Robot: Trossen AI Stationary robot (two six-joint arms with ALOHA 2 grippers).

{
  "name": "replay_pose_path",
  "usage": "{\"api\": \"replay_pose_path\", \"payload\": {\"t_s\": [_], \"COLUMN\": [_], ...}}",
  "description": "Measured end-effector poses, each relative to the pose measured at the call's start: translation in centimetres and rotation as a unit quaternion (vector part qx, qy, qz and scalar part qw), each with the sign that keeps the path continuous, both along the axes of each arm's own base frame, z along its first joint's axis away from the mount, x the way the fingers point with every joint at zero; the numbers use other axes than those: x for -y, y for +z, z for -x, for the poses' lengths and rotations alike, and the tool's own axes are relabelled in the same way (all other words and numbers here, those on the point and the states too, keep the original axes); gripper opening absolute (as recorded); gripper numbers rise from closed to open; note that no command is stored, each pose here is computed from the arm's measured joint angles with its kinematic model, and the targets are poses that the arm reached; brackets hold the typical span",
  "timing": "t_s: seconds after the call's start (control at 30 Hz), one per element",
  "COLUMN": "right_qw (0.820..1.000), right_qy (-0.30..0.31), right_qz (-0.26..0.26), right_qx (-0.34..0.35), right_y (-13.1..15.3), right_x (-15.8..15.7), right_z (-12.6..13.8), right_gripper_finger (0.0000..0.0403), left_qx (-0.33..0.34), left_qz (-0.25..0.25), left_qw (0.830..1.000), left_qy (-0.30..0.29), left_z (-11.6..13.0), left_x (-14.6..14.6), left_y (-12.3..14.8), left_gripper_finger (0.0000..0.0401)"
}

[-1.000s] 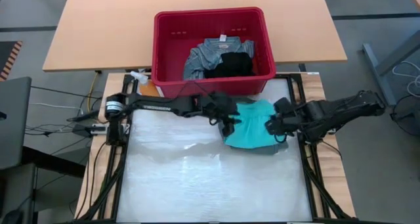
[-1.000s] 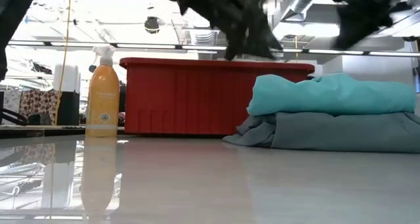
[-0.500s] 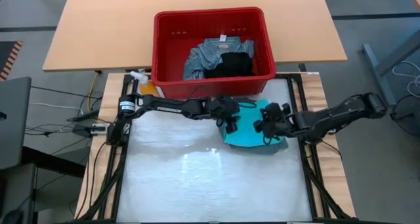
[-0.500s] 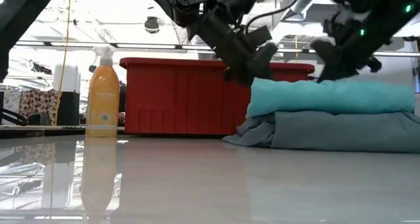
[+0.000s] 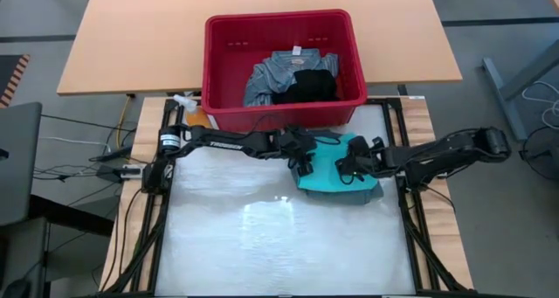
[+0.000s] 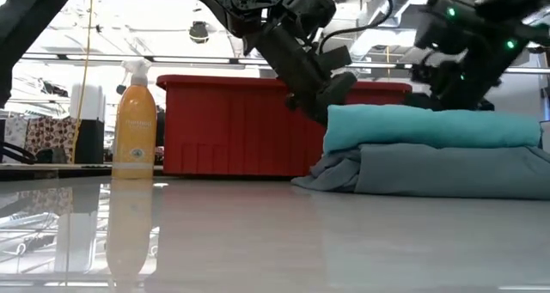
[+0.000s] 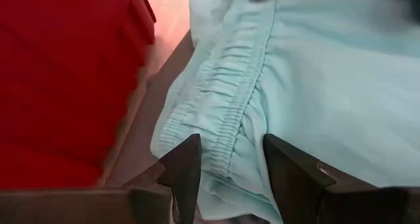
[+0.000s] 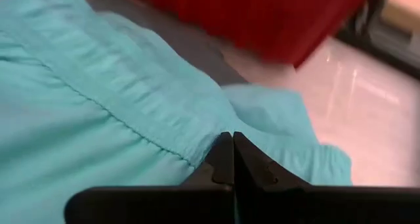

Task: Fold Laundry from Bin
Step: Fold the light blue shorts, then remove the black shirt from the red bin on the table

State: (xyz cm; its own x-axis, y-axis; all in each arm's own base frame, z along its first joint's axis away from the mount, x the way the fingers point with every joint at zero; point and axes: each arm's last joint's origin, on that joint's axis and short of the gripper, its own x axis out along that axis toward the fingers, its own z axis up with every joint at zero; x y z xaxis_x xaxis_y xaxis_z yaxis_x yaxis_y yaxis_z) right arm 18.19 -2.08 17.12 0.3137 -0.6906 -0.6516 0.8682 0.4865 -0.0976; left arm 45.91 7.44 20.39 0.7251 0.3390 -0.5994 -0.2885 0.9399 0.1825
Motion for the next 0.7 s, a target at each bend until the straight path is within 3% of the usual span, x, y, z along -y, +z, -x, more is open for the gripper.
{"api": "replay_pose_path", "payload": {"t_s": [0.27,0.4,0.57,0.7], "right_qw": [0.996,0.994,0.987,0.976], "right_qy": [0.068,0.093,0.132,0.164], "right_qz": [0.033,0.052,0.091,0.138], "right_qx": [-0.047,-0.038,0.016,0.034], "right_y": [7.9,11.3,13.4,14.4], "right_x": [0.1,0.1,-0.1,0.1], "right_z": [-0.7,-0.4,-0.8,-1.6], "right_gripper_finger": [0.0025,0.0026,0.0025,0.0027], "left_qx": [0.024,0.028,0.018,0.026], "left_qz": [0.007,0.006,-0.002,-0.040], "left_qw": [1.000,0.999,1.000,0.999], "left_qy": [-0.010,-0.022,-0.007,0.018], "left_z": [2.2,3.8,6.3,8.3], "left_x": [0.9,2.0,2.0,1.0], "left_y": [5.4,8.0,10.8,13.4], "left_gripper_finger": [0.0153,0.0153,0.0153,0.0153]}}
